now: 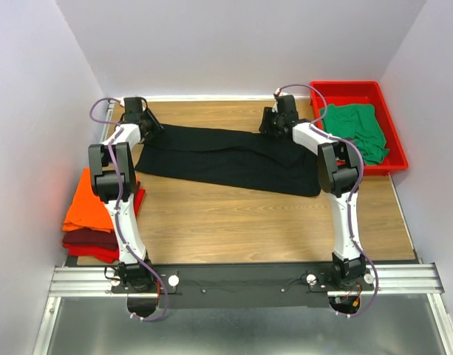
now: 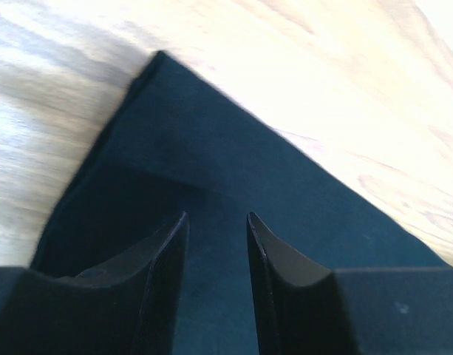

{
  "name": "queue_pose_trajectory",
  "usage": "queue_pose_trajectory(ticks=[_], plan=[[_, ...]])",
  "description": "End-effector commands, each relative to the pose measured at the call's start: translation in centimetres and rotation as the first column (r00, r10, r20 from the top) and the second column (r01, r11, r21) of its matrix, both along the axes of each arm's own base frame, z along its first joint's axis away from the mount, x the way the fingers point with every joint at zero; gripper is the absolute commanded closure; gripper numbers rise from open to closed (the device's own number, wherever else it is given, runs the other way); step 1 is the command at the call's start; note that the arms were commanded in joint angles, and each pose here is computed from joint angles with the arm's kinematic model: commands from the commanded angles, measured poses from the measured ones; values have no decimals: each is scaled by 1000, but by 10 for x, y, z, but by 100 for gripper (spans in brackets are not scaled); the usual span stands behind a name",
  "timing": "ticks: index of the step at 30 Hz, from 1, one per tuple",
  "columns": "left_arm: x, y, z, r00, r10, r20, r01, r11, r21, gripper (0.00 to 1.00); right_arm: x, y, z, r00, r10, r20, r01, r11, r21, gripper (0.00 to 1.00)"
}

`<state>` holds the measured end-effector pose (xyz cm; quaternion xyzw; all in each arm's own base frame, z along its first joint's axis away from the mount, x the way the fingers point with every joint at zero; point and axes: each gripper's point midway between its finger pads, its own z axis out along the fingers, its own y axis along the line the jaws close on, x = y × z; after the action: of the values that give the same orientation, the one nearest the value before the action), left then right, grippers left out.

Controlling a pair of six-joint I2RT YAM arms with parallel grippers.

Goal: Fold and stack the t-shirts
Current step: Fold the tshirt

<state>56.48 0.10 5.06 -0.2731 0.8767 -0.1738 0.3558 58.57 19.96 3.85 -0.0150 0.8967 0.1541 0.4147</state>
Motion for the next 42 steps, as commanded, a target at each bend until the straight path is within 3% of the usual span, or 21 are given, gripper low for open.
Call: queue_pose_trajectory(ticks=[1,6,16,29,42], plan=[[4,-13,69,987,-55,149,58,998,-19,54,2,10,13,999,16,30,-16,1000,-5,50],[-4,-16,102,977,-62,203,68,997,-25,54,-3,12,16,1000,18,26,-18,1000,8,71],[-29,-41,132,968,-101,228,107,994,-15,54,-13,11,38,999,0,44,-1,1000,27,98],[-54,-67,136,962,-161,220,175,984,-45,54,-52,23,61,1000,7,27,-9,997,76,99],[-59,-81,126,958,-211,193,221,975,-33,54,-122,41,55,999,-30,-37,33,995,91,100]])
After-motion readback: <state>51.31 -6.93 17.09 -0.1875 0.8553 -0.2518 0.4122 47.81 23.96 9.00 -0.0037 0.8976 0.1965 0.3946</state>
